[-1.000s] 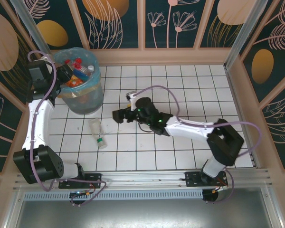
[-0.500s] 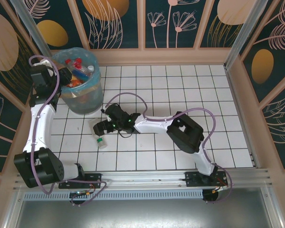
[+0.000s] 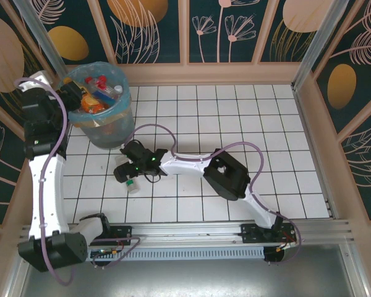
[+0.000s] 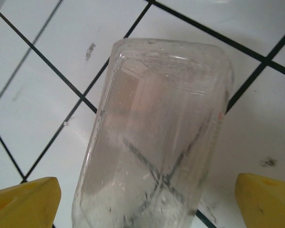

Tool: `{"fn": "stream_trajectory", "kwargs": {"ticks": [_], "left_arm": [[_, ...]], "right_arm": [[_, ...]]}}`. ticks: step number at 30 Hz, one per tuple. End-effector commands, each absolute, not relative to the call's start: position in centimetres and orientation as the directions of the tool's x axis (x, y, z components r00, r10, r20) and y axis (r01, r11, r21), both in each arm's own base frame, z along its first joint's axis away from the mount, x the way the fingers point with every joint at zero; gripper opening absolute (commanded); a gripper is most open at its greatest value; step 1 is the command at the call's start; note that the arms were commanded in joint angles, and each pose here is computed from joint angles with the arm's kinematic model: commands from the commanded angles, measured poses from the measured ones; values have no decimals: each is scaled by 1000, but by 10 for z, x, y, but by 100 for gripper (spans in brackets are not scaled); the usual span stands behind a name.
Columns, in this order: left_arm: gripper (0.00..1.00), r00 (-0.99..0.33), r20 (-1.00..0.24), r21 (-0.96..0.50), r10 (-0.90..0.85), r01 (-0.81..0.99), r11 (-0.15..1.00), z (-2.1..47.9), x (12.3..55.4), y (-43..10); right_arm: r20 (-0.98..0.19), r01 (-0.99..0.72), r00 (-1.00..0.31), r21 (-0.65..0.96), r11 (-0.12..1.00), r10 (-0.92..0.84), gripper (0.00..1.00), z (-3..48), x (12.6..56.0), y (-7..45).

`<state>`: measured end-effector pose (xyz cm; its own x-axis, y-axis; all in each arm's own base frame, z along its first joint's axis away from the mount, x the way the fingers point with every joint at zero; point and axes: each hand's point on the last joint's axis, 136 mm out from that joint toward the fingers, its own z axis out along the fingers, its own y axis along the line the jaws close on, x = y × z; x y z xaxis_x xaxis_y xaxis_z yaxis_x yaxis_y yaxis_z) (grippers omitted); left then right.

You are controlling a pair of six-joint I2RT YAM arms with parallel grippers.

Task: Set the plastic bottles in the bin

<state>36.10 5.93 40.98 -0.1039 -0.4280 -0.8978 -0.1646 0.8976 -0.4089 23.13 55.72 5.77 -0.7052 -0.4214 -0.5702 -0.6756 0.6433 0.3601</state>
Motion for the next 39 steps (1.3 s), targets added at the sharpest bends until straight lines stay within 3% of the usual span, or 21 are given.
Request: {"fn": "stream_trajectory", "kwargs": {"ticks": [1, 8, 15, 19, 23, 28, 33, 39], "left_arm": [[54, -72, -915, -379, -398, -189, 906, 423, 348, 64], [56, -45, -924, -367, -381, -178, 913, 433, 335, 62], [57, -42, -922, -376, -386, -145, 915, 444, 334, 56], [57, -76, -907, -411, -415, -64, 910, 450, 338, 41], [56, -106, -883, -468, -457, 155, 870, 469, 339, 0], [56, -155, -870, -493, -468, 294, 819, 481, 339, -48], [60, -248, -865, -501, -436, 451, 738, 479, 337, -123], [70, -369, -871, -492, -325, 670, 556, 472, 315, -210]], "right_arm": [[-544, -692, -684, 273, 669, -486, 97, 43, 228, 557], [-508, -677, -685, 181, 713, -521, 93, 26, 233, 553], [-563, -684, -654, 157, 712, -505, 66, 58, 233, 540], [-604, -717, -633, 223, 660, -484, 60, 92, 219, 531], [-661, -733, -620, 297, 612, -422, 58, 130, 209, 510], [-771, -774, -540, 297, 559, -338, 56, 183, 202, 470], [-874, -750, -425, 192, 634, -238, 56, 230, 228, 418], [-970, -715, -240, 142, 685, -49, 55, 302, 246, 361]]}}
